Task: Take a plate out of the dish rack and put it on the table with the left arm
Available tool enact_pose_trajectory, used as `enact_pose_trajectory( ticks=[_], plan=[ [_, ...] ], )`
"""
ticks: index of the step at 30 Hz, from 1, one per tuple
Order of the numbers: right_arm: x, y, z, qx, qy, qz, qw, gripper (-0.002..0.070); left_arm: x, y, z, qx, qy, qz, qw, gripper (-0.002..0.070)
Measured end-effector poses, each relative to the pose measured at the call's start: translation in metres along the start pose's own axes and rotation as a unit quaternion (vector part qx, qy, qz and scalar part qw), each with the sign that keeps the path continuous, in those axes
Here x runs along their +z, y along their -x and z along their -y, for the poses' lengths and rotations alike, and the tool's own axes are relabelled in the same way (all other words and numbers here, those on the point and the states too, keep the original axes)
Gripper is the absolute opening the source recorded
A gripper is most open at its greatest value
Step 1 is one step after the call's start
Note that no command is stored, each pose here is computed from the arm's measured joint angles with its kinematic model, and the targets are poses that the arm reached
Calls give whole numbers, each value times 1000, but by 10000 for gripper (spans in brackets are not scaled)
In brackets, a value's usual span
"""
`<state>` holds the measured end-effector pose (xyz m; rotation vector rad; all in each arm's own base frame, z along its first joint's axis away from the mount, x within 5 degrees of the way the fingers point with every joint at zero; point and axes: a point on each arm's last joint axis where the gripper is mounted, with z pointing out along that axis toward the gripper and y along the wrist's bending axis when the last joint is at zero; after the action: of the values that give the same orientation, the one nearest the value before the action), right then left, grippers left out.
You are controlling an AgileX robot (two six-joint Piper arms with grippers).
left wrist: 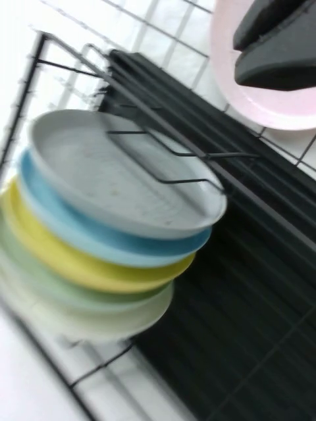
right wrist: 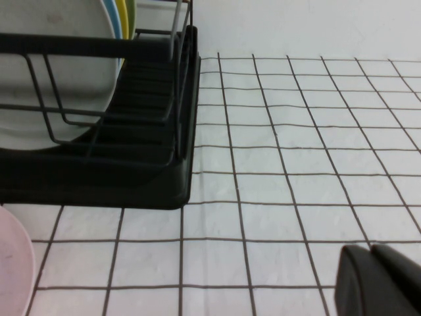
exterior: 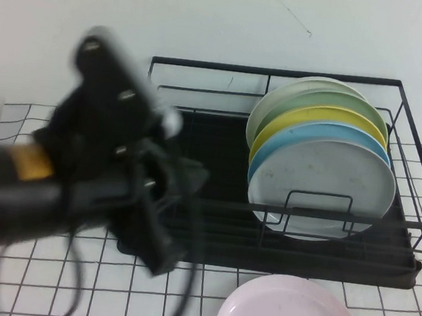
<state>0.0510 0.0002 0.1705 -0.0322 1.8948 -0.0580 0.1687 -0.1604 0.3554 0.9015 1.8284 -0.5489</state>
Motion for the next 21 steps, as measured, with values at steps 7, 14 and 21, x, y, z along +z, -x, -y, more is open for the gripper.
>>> enact_pose_trajectory(
  ticks=[7,14,21],
  plan=[
    [0,0,0,0,0,0,1000,-1,-43,-39,13,-16,1,29,999,-1],
    [0,0,0,0,0,0,1000,-1,-48,-69,23,-4,-38,-44,998,-1],
    [0,0,0,0,0,0,1000,-1,-47,-76,22,-5,-32,-39,999,-1]
  ],
)
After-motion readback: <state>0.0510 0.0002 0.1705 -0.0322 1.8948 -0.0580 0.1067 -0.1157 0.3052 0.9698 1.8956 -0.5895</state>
